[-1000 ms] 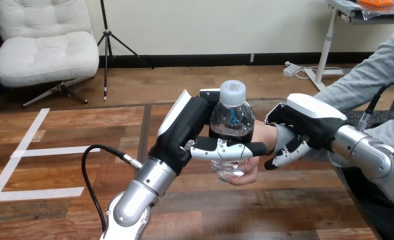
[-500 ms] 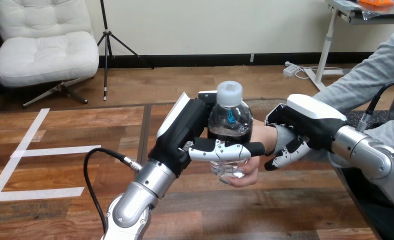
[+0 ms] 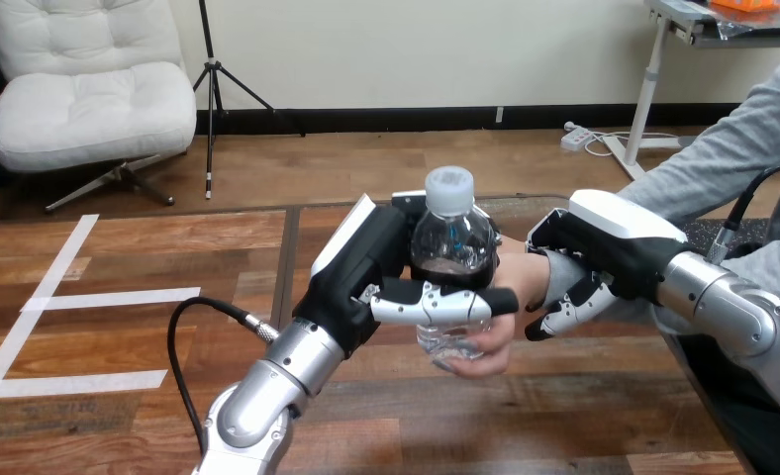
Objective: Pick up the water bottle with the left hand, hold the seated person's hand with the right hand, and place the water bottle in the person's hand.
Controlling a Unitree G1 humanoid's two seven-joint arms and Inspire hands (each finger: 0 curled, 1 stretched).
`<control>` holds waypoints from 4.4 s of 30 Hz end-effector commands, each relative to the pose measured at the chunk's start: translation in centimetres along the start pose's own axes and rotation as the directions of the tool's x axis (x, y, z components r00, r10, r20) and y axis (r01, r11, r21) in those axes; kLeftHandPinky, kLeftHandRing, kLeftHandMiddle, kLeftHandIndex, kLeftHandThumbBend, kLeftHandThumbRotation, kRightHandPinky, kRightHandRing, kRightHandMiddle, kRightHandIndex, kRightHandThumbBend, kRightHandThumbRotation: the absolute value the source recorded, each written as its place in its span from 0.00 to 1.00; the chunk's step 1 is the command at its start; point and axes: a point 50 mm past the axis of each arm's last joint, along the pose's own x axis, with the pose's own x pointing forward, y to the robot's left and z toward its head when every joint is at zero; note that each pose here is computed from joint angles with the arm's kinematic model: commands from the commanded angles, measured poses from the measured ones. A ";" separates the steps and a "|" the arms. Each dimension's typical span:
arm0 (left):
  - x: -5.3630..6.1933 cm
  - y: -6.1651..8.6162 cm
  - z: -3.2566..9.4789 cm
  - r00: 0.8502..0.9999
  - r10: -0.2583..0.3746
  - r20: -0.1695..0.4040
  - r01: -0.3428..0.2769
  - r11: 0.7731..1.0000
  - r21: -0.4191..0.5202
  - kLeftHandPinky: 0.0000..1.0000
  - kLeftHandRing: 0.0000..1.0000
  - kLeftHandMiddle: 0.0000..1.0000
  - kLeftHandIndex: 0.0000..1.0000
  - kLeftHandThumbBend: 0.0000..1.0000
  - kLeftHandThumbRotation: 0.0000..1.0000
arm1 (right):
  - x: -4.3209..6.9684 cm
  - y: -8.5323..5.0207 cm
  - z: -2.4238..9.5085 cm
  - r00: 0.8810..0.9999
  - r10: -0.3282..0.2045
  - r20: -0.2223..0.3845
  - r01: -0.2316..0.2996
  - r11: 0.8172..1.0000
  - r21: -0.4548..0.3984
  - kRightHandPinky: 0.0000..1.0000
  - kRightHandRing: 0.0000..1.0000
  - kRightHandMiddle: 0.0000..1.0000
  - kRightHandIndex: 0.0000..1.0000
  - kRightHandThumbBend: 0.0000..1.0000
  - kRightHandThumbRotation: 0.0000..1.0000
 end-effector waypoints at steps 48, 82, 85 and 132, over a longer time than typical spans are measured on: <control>0.6 1.2 1.5 0.999 0.008 0.033 -0.010 0.998 0.058 0.91 0.94 0.96 0.93 1.00 0.84 | 0.4 -2.1 1.1 0.995 -0.091 0.048 0.091 0.996 0.004 0.23 0.27 0.33 0.35 0.78 0.00; -2.6 5.3 2.0 0.984 0.154 0.085 -0.157 0.987 0.034 1.00 0.98 0.97 0.94 1.00 1.00 | 0.3 -2.2 1.0 0.994 -0.099 0.046 0.099 0.995 0.007 0.22 0.27 0.33 0.35 0.78 0.00; -3.1 5.8 2.0 0.981 0.175 0.084 -0.178 0.983 0.035 1.00 0.97 0.96 0.94 1.00 1.00 | 0.2 -2.2 1.0 0.994 -0.099 0.045 0.099 0.995 0.005 0.23 0.27 0.33 0.35 0.78 0.00; -9.4 8.5 1.3 0.897 0.438 0.051 -0.434 0.898 -0.072 1.00 0.87 0.82 0.74 0.88 1.00 | 0.2 -2.4 0.4 0.995 -0.100 0.021 0.099 0.995 0.009 0.24 0.28 0.35 0.36 0.79 0.00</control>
